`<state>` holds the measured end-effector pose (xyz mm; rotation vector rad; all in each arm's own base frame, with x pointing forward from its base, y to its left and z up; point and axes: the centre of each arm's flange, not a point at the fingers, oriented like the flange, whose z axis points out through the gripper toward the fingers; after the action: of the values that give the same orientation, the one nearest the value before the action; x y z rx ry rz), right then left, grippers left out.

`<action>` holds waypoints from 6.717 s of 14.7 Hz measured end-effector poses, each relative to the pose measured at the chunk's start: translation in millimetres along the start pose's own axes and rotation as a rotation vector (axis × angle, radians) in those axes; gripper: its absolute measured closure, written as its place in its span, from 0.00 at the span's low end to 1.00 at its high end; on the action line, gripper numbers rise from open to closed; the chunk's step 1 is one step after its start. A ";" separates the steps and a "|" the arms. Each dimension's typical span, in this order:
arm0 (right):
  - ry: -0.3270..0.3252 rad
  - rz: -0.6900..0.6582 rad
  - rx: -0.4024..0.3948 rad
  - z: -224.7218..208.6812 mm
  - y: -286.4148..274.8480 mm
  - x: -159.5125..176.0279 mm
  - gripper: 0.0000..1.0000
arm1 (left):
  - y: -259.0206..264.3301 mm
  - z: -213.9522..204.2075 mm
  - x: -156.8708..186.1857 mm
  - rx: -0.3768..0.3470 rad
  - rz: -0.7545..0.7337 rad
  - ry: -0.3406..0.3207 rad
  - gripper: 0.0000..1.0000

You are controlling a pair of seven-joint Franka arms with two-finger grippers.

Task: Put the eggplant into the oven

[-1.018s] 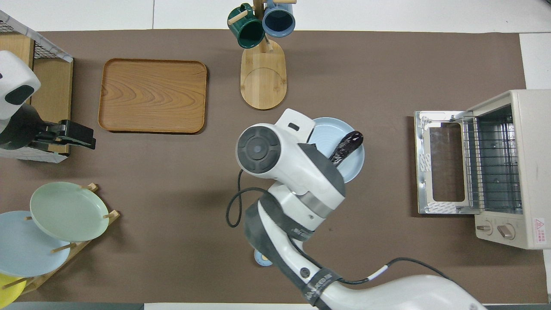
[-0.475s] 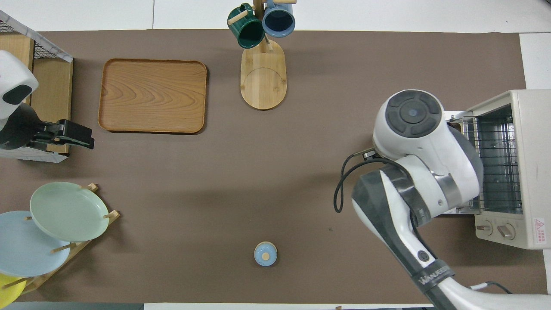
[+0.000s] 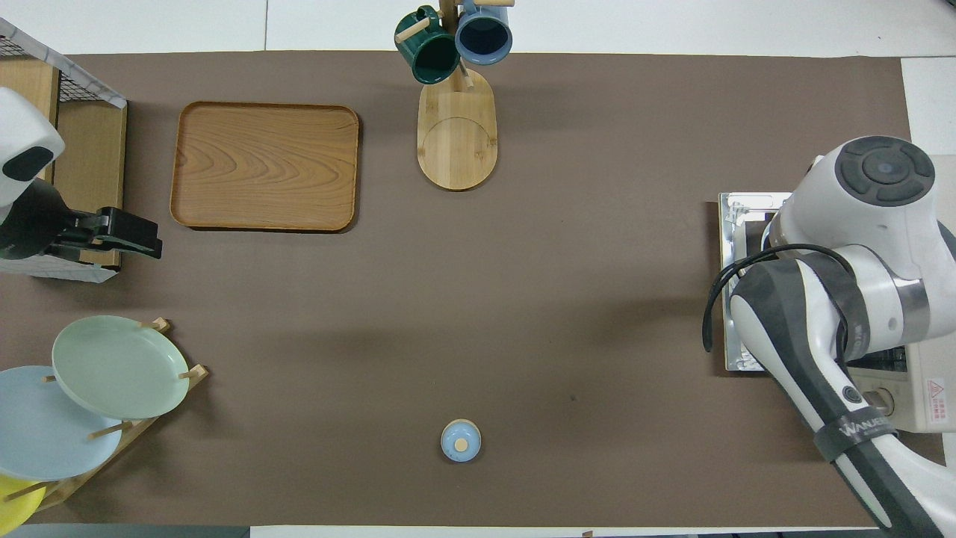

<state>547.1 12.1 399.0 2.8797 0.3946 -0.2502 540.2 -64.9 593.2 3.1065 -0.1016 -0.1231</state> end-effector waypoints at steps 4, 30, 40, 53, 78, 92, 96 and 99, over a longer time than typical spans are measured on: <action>0.001 -0.008 0.019 18.2 34.8 -15.5 0.97 | -0.5 0.0 0.0 0.000 -0.001 0.000 0.00; 0.117 0.087 0.115 51.9 -56.6 16.6 0.99 | -0.9 0.0 0.0 0.000 -0.002 0.000 0.00; 0.113 0.093 0.122 84.5 -57.5 9.5 0.99 | -0.9 0.0 0.0 0.000 -0.002 0.000 0.00; 0.074 -0.109 -0.101 77.6 -70.8 10.6 0.99 | -0.9 0.0 0.0 0.000 -0.002 0.000 0.00; 0.059 0.014 0.135 -143.4 89.2 -49.3 0.55 | -0.9 0.0 0.0 0.000 -0.002 0.000 0.00; 0.082 0.038 0.146 -176.7 65.8 -41.6 0.00 | -0.9 0.0 0.0 0.000 -0.002 0.000 0.00; 0.076 0.041 0.148 -175.4 67.3 -42.5 0.00 | -0.9 0.0 0.0 0.000 -0.002 0.000 0.00; 0.069 0.048 0.150 -173.2 70.3 -43.9 0.00 | -0.9 0.0 0.0 0.000 -0.002 0.000 0.00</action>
<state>549.0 -22.6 587.9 3.0477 0.3320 -0.1806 540.3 -63.9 593.2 3.1065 -0.0989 -0.1230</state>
